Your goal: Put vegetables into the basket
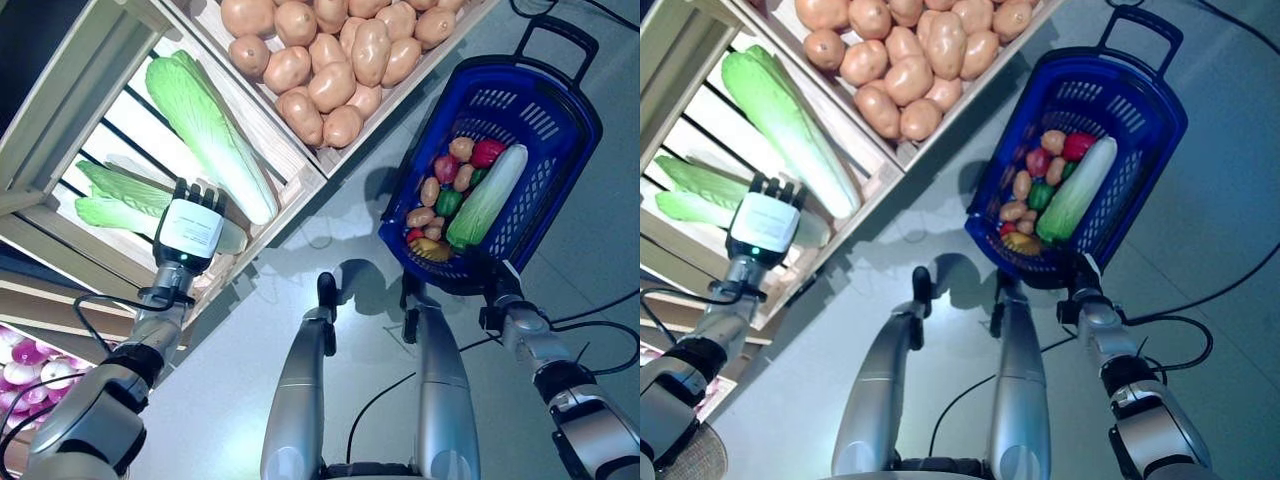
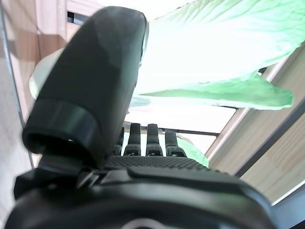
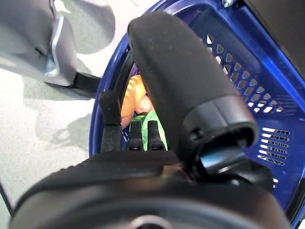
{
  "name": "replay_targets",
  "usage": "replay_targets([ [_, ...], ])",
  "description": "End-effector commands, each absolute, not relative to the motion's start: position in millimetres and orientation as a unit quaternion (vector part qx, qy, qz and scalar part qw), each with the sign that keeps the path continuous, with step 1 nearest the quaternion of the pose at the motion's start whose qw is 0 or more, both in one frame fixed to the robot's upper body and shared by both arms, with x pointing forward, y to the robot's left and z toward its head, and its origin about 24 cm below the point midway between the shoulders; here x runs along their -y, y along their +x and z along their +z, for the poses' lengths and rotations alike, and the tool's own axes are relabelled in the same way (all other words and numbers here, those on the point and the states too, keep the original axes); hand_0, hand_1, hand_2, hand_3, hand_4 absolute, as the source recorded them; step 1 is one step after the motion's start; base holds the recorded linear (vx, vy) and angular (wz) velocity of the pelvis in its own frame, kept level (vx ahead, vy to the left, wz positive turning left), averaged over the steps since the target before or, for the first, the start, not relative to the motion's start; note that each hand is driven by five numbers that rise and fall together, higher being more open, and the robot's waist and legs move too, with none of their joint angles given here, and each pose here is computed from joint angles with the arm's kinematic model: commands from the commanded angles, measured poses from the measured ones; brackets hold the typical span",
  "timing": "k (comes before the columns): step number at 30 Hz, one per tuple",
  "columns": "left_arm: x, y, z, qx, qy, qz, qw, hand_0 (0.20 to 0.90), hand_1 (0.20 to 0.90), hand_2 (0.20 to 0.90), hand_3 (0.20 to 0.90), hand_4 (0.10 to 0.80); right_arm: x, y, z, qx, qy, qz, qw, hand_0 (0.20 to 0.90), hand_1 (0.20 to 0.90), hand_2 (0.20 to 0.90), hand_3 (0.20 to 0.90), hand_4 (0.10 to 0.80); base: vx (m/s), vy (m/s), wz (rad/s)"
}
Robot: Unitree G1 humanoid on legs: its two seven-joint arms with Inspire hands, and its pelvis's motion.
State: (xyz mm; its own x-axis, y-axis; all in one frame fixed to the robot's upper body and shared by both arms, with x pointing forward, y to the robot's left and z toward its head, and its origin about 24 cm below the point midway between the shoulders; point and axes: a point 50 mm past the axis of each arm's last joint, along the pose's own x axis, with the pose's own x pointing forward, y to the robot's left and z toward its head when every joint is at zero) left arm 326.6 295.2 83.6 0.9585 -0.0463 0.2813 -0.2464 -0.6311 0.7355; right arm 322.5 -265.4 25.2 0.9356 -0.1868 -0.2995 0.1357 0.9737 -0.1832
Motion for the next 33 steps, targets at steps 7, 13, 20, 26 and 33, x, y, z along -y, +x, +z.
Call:
replay_targets([
  [7,-333.1,324.9,134.2,0.080,0.900,0.203,0.378,0.900,0.900,0.900,0.900,0.800,287.3,318.1,44.5,-0.114,-0.083,-0.126,0.982,0.900,0.900,0.900,0.900,0.800,0.000,0.000,0.00],
  [13,-330.8,322.4,130.0,0.108,0.872,0.233,0.417,0.900,0.900,0.900,0.900,0.800,285.5,317.1,43.5,-0.106,-0.072,-0.128,0.983,0.900,0.900,0.900,0.900,0.800,-0.031,-0.032,0.04],
  [20,-331.0,317.4,118.5,0.110,0.839,0.272,0.458,0.900,0.900,0.900,0.900,0.800,276.2,316.0,35.0,-0.119,-0.064,-0.123,0.983,0.900,0.900,0.900,0.900,0.800,-0.001,-0.013,0.00],
  [26,-333.5,317.2,119.3,0.101,0.832,0.284,0.465,0.900,0.900,0.900,0.900,0.800,275.7,315.6,34.2,-0.120,-0.061,-0.125,0.983,0.900,0.900,0.900,0.900,0.800,-0.004,0.008,-0.06],
  [33,-333.8,319.4,121.4,0.100,0.825,0.295,0.472,0.300,0.300,0.300,0.300,0.400,276.6,316.2,35.9,-0.115,-0.063,-0.125,0.984,0.900,0.900,0.900,0.900,0.800,-0.006,0.012,-0.02],
])
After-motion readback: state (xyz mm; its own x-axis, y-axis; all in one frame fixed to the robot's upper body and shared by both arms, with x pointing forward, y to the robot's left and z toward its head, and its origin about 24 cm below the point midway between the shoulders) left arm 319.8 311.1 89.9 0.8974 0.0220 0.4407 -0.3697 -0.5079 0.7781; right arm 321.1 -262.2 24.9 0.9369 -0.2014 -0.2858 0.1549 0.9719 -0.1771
